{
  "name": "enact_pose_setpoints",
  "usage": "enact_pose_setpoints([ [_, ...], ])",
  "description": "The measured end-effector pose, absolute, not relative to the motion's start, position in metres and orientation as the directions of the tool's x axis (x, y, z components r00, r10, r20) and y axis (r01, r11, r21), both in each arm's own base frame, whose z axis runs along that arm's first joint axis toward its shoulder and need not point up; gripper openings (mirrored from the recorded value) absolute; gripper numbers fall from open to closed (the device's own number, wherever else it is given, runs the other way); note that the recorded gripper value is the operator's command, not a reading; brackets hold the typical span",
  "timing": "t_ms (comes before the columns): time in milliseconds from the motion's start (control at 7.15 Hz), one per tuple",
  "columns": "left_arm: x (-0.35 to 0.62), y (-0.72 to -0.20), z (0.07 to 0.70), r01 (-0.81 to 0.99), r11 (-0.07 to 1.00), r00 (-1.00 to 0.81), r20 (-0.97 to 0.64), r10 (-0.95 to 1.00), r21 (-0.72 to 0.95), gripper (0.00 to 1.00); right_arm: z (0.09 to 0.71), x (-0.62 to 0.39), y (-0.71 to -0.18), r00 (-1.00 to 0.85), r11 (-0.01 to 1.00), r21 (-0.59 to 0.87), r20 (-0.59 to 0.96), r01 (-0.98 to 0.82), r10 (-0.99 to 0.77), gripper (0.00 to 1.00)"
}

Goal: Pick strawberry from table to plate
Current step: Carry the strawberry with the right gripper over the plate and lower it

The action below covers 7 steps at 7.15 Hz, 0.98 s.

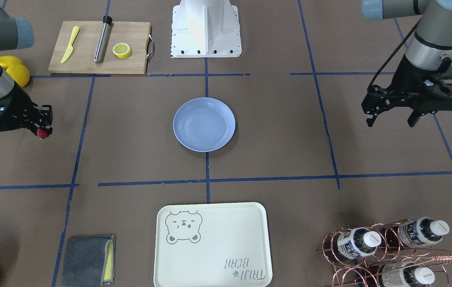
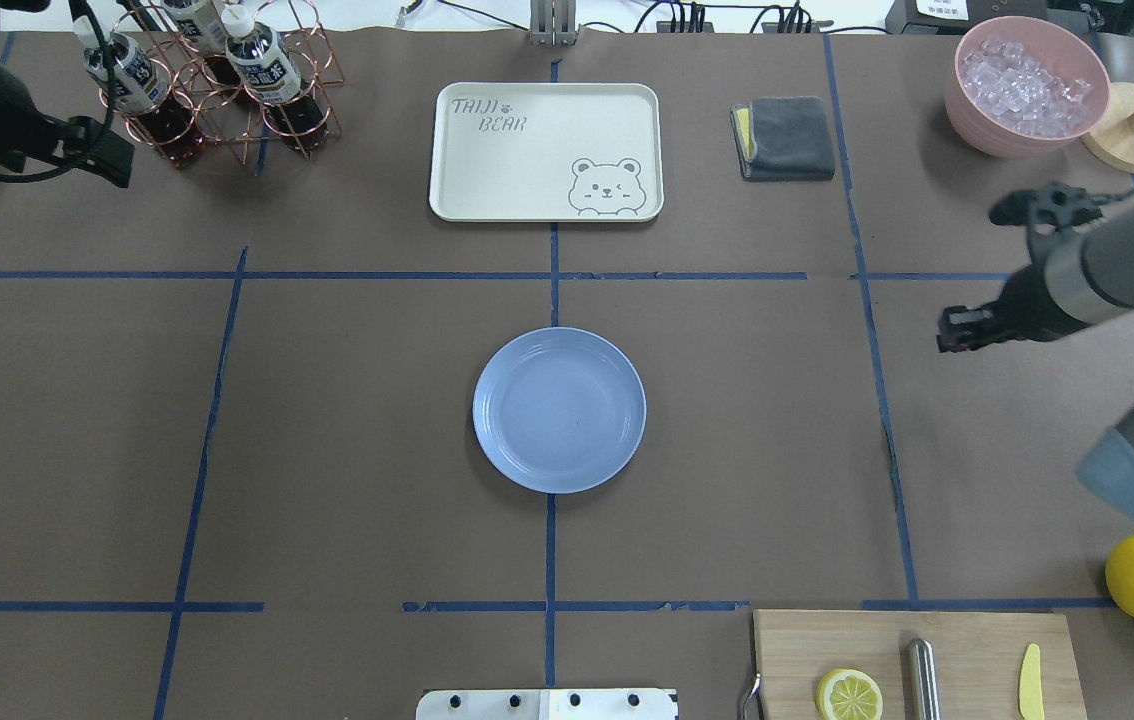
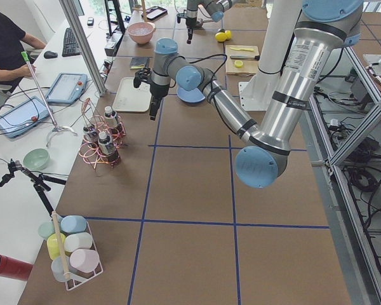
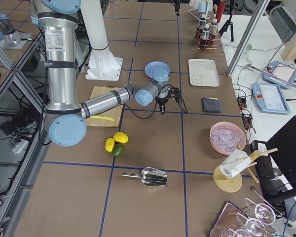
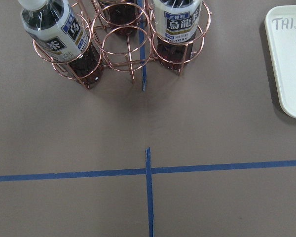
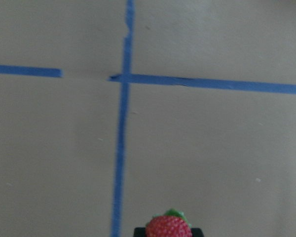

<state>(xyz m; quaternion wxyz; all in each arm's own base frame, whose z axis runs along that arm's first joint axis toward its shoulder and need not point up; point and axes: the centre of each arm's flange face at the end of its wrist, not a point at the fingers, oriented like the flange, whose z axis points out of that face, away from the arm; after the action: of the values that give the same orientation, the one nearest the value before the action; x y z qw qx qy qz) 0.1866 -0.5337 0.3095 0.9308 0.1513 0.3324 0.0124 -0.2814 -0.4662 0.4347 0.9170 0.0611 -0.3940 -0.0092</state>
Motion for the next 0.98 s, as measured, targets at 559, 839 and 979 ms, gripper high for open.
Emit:
enact_pose_setpoints([
  [559, 0.101, -0.541, 0.39, -0.068, 0.937, 0.834, -0.495, 0.242, 0.343, 1.0, 0.249, -0.451, -0.468, 0.702, 0.999, 0.005, 0.712, -0.05, 0.032, 0.0],
  [839, 0.081, -0.534, 0.427, -0.092, 0.937, 0.834, -0.488, 0.257, 0.338, 1.0, 0.212, -0.524, -0.456, 0.715, 0.998, -0.013, 0.697, -0.061, 0.052, 0.0],
  [979, 0.076, -0.534, 0.446, -0.092, 0.934, 0.823, -0.502, 0.266, 0.344, 1.0, 0.204, -0.555, -0.449, 0.728, 0.998, -0.013, 0.684, -0.054, 0.048, 0.0],
])
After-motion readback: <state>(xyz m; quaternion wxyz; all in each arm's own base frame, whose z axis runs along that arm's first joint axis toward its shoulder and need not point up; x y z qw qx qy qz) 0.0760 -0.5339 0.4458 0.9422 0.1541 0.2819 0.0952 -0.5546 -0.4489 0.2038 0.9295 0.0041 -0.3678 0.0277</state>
